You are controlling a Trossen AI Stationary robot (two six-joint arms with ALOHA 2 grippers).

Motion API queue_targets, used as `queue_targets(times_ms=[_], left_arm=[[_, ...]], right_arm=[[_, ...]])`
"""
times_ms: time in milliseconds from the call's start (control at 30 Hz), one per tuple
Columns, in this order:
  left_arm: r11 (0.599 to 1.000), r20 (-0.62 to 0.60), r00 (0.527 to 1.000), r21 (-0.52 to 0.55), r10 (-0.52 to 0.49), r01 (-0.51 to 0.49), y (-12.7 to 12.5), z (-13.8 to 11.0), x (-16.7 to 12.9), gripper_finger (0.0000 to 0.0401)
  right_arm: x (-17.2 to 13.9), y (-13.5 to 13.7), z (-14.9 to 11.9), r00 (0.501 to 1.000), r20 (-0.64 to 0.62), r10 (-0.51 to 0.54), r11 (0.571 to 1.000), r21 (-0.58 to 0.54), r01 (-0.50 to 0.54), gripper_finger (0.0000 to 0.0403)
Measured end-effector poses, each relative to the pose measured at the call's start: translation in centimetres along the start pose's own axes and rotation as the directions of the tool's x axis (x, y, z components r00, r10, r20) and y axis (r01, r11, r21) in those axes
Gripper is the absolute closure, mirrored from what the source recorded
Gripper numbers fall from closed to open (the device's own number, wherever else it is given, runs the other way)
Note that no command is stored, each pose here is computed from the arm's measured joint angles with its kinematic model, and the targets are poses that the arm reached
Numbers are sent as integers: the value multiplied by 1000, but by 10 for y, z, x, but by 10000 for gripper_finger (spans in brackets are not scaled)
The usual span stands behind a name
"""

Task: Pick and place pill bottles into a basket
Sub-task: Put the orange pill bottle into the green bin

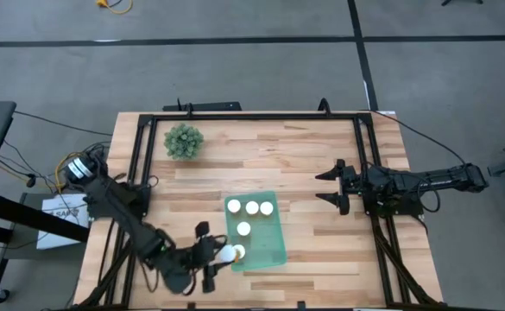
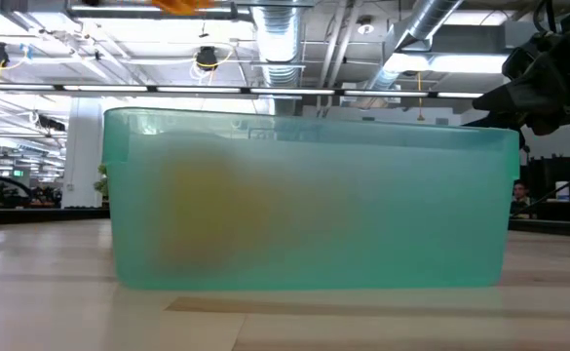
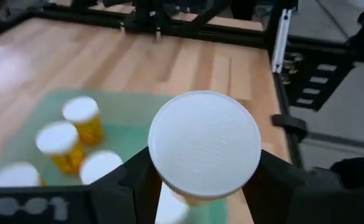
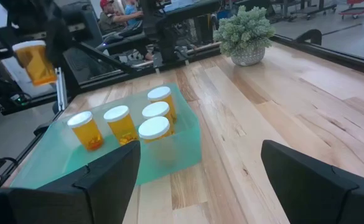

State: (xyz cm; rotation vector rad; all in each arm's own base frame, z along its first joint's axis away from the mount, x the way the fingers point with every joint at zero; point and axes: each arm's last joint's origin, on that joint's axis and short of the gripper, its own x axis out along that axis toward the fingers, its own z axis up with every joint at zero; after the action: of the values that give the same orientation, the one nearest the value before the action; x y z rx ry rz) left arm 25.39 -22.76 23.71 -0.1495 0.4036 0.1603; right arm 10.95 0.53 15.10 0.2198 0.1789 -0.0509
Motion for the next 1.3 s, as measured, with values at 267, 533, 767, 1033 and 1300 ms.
queue_targets(times_ms=[267,533,767,1033,1300], left_arm=[[992,-21,998,117,56,-54,45,29,45,228],[990,-10,995,107,97,-95,77,46,72,227],[996,-18,1000,88,13,-11,85,36,106,227],[998,-67,997,52,-32,36,91,8,143,227],[999,-127,991,20,-47,50,91,-9,154,227]], right_arm=[[0,0,0,1000,0,0,1000,0,0,76],[0,0,0,1000,0,0,1000,0,0,76],[0,0,0,1000,0,0,1000,0,0,76],[0,0,0,1000,0,0,1000,0,0,76],[0,0,0,1000,0,0,1000,0,0,76]])
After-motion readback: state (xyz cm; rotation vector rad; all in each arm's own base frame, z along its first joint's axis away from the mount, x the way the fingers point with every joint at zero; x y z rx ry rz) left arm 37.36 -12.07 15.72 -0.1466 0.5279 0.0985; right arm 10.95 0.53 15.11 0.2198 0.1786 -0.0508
